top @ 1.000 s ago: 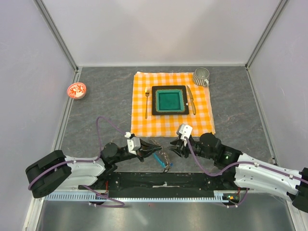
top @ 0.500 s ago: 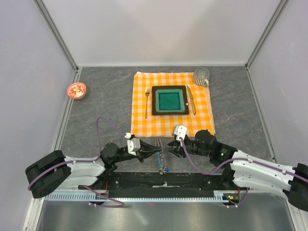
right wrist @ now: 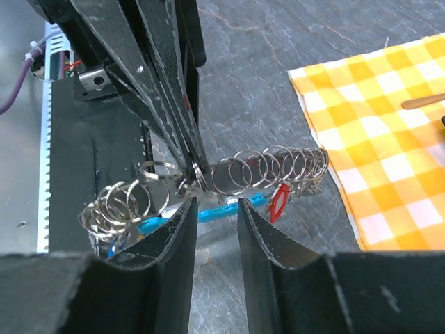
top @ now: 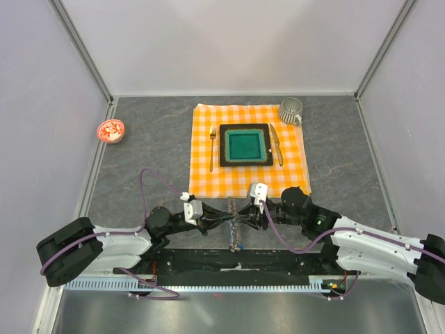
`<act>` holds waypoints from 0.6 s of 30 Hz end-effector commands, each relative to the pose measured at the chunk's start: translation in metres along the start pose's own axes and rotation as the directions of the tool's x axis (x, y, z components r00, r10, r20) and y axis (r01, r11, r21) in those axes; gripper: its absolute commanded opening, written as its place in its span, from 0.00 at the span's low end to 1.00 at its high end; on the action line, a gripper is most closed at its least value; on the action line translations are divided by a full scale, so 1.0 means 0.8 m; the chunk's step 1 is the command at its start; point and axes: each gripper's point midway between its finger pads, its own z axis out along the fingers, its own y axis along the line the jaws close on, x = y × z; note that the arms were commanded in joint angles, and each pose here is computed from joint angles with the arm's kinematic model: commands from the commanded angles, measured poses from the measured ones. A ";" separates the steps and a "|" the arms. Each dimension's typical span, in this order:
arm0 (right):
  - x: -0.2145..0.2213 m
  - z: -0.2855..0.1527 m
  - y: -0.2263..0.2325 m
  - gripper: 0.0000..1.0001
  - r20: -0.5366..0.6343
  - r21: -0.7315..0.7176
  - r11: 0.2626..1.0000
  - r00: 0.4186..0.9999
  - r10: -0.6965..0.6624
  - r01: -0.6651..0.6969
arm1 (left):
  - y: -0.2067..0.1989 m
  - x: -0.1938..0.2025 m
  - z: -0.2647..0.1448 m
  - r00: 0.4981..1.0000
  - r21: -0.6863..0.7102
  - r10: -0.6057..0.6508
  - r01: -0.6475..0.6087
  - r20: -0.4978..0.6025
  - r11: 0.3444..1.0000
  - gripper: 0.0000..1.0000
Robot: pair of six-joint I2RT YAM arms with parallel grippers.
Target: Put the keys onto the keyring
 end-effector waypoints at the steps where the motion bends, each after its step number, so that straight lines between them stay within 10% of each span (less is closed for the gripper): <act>1: -0.051 0.005 0.012 0.37 0.129 -0.059 0.997 0.991 -0.042 0.050 | -0.015 -0.099 -0.004 0.935 0.017 0.166 -0.181 0.314 0.983 0.02; 18: -0.044 0.009 0.010 0.15 0.117 -0.061 0.997 0.993 -0.033 0.040 | -0.021 -0.112 -0.009 0.920 0.027 0.174 -0.196 0.351 0.980 0.02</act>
